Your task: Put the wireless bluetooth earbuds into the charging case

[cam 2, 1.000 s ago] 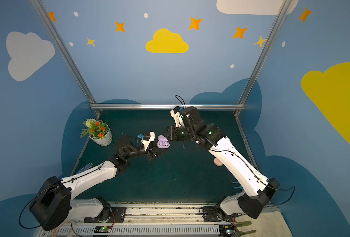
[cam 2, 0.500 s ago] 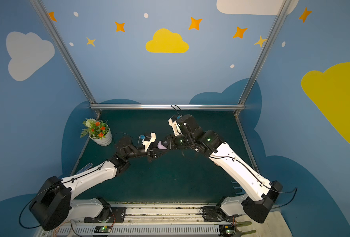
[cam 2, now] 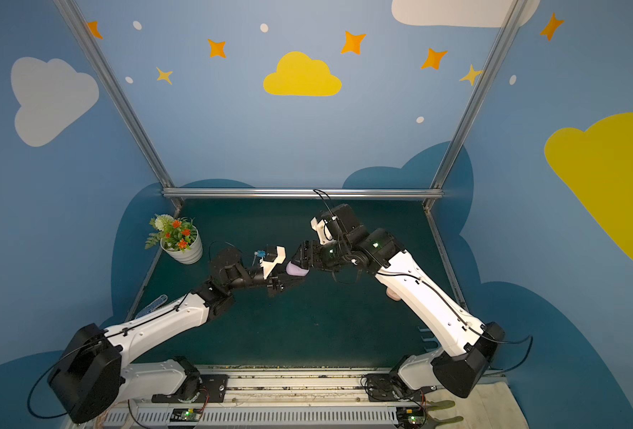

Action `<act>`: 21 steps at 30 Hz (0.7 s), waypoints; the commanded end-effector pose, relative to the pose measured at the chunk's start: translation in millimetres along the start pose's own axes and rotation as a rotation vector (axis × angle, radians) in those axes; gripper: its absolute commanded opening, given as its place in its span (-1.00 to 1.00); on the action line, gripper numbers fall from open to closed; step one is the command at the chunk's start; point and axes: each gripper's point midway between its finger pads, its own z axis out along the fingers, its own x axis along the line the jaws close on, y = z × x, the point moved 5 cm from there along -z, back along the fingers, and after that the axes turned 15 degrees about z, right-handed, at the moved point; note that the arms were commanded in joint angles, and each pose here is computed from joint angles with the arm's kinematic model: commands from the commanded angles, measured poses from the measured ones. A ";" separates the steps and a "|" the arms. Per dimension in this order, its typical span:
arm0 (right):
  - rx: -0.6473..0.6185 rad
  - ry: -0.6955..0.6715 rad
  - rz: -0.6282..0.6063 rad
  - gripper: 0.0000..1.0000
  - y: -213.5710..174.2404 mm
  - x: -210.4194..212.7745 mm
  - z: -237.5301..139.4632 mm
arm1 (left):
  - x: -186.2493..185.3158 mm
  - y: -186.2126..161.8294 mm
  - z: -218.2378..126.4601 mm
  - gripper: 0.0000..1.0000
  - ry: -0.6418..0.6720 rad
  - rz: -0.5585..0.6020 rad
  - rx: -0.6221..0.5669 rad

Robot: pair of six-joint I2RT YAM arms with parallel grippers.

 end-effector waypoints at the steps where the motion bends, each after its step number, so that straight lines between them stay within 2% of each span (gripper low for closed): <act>1: 0.058 0.028 0.017 0.51 -5.5 3.1 4.6 | 2.7 13.9 0.4 -0.59 0.004 0.055 -0.018; 13: 0.102 0.009 0.011 0.48 -9.8 5.0 17.4 | 2.1 13.4 0.4 -0.59 0.003 0.055 -0.017; 21: 0.087 0.011 0.010 0.21 -9.1 5.9 17.0 | 2.2 13.3 1.0 -0.58 0.002 0.054 -0.016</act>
